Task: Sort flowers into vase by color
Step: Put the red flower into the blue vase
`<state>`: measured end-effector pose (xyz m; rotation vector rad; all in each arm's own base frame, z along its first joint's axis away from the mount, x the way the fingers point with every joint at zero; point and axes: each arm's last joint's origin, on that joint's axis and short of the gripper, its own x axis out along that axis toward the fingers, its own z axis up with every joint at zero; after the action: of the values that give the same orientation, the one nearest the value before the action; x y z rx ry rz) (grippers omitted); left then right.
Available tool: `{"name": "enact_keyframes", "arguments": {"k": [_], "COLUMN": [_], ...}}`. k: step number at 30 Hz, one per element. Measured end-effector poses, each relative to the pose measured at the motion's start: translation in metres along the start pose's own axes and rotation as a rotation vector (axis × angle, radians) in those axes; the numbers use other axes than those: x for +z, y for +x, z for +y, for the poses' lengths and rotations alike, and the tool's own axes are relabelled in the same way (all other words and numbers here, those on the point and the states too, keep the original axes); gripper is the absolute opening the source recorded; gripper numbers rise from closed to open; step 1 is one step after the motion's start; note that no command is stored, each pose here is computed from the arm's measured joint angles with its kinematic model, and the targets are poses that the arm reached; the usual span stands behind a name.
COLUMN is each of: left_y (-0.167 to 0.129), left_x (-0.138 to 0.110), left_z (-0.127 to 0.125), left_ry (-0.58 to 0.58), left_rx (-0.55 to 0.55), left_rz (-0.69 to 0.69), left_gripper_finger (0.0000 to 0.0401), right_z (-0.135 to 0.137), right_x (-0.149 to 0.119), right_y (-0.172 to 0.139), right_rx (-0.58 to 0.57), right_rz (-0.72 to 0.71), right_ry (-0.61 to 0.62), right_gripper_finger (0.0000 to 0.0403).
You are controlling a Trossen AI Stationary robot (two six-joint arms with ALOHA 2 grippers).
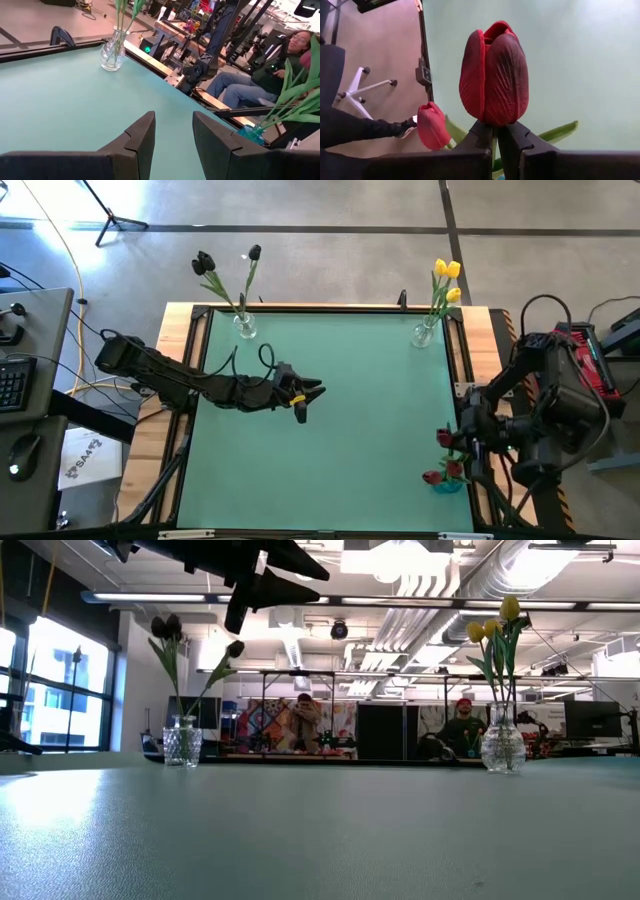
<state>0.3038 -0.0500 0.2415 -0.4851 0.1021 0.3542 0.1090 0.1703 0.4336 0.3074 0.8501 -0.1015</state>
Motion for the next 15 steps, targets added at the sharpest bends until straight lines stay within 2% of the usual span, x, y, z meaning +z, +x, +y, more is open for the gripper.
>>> {"name": "enact_keyframes", "arguments": {"k": [8, 15], "left_y": [0.002, 0.002], "left_x": [0.002, 0.002], "left_z": [0.003, 0.003], "left_ry": [-0.001, -0.008], "left_rx": [0.011, 0.001], "left_rz": [-0.005, 0.001], "left_gripper_finger": [0.0117, 0.0117], "right_z": [0.011, 0.014], "right_x": [-0.007, -0.015], "right_y": [0.006, 0.001], "right_rx": [-0.012, 0.015], "right_rz": [0.022, 0.033], "right_ry": [-0.02, 0.035], "right_gripper_finger": [0.0008, 0.0085]}}
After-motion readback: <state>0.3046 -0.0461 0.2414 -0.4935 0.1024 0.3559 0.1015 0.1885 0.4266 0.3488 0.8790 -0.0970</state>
